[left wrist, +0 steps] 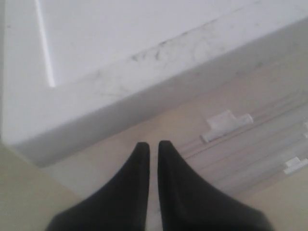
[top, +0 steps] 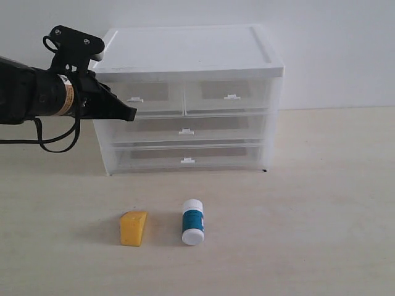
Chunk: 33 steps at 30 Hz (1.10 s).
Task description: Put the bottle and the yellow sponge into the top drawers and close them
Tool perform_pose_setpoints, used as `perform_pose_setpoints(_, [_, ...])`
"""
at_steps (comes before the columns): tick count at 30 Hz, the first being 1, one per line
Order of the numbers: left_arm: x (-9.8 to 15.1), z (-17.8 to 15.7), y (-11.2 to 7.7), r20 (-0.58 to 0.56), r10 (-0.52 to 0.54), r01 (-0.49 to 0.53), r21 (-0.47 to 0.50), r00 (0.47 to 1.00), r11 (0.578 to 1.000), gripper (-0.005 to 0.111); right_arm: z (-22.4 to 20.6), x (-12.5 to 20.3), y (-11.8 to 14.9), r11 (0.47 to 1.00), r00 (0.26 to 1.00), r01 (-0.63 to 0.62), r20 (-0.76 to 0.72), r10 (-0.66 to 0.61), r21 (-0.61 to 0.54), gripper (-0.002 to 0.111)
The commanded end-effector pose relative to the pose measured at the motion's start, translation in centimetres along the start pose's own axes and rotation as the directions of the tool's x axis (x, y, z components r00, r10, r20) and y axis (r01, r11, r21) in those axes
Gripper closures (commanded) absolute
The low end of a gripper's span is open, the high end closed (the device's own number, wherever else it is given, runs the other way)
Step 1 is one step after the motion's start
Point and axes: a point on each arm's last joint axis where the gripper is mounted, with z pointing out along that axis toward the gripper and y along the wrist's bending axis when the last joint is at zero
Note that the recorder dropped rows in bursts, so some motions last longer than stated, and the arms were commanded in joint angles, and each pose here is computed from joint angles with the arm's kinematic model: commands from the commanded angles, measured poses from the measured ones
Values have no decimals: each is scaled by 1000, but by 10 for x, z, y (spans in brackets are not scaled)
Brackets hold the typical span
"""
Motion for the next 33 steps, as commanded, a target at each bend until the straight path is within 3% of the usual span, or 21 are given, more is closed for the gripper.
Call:
perform_pose_setpoints(1, [-2,-1,2,7,-13,13,-13,1000,1000,103,-1,-10,0,927,921,-374,102,376,-39,108])
perform_pose_setpoints(4, [-2,-1,2,7,-13,13,-16,1000,1000,103,-2,-17,0,858,842,-504,167,513,-98,108])
perform_pose_setpoints(7, [-2,-1,2,7,-13,13,-16,1000,1000,103,-4,-25,0,814,782,-558,225,581,-160,108])
perform_pose_setpoints(11, [-2,-1,2,7,-13,13,-12,1000,1000,103,-4,-26,1,687,659,-696,192,727,-209,108])
perform_pose_setpoints(14, [-2,-1,2,7,-13,13,-12,1000,1000,103,-4,-26,3,648,627,-724,166,761,-236,108])
perform_pose_setpoints(17, [-2,-1,2,7,-13,13,-12,1000,1000,103,-5,-29,5,682,661,-680,177,729,-270,108])
perform_pose_setpoints(19, [-2,-1,2,7,-13,13,-12,1000,1000,103,-7,-37,11,748,724,-594,209,658,-297,108])
perform_pose_setpoints(22, [-2,-1,2,7,-13,13,-12,1000,1000,103,-8,-57,27,920,903,-306,233,362,-245,108])
perform_pose_setpoints(24, [-2,-1,2,7,-13,13,-12,1000,1000,103,0,-67,34,975,967,-155,176,182,-157,108])
perform_pose_setpoints(33, [-2,-1,2,7,-13,13,-14,1000,1000,103,80,-80,40,997,991,70,-113,-68,13,108])
